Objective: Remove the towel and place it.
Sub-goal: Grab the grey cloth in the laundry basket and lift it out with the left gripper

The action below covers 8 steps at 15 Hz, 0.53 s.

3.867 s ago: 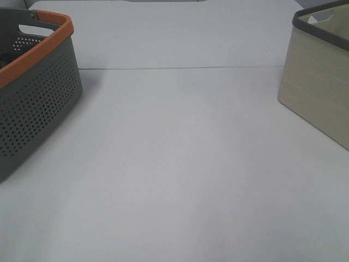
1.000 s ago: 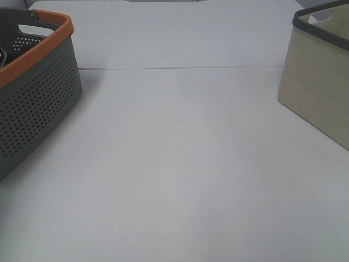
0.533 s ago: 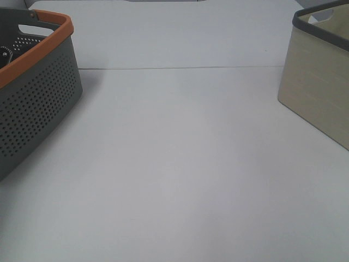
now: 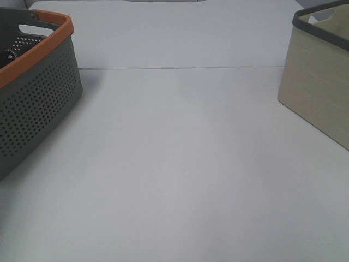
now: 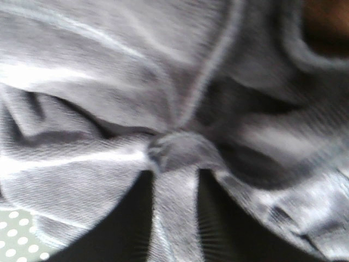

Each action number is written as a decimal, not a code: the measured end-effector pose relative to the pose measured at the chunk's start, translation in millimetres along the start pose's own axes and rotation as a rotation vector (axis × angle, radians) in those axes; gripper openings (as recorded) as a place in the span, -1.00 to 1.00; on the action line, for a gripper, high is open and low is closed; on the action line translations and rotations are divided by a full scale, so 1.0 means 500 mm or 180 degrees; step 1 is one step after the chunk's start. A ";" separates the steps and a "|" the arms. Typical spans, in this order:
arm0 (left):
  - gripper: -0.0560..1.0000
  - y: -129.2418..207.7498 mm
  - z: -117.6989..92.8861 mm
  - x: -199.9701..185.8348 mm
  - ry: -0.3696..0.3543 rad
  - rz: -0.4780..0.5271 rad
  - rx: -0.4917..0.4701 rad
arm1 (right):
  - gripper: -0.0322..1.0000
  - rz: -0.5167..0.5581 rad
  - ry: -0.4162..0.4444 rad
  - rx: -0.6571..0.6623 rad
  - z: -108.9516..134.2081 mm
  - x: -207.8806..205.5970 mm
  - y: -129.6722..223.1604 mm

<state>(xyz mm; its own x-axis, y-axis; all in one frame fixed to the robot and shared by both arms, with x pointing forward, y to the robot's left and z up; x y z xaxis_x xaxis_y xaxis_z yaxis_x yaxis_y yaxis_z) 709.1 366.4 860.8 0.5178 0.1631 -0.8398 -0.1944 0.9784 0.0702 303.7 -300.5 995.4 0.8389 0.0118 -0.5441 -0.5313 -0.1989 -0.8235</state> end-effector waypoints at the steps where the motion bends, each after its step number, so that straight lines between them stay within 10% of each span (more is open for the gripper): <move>1: -0.68 -0.005 0.003 0.000 -0.0028 -0.0017 -0.0116 | 0.52 0.0000 0.0000 0.0000 0.000 0.000 0.000; 8: -0.89 -0.009 0.012 -0.016 -0.0066 -0.0029 -0.0599 | 0.52 0.0000 0.0000 0.0000 0.000 0.000 0.000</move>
<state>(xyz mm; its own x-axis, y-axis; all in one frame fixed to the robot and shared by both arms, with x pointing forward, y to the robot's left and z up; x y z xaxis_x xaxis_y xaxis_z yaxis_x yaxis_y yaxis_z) 710.8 361.3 870.6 0.5370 0.1589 -0.8285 -0.3410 0.9392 -0.0410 303.7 -300.5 995.4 0.8389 0.0118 -0.5441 -0.5313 -0.1989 -0.8235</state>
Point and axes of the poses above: a point on each arm's last joint axis where the gripper is mounted, x pointing out along that axis toward the gripper, z along the wrist's bending axis when the last joint is at zero, y = z × x, the point moved 9 cm from there along x, pointing out along that axis toward the gripper, and after that the axes turned 13 degrees about -x, right-handed, at the moved point
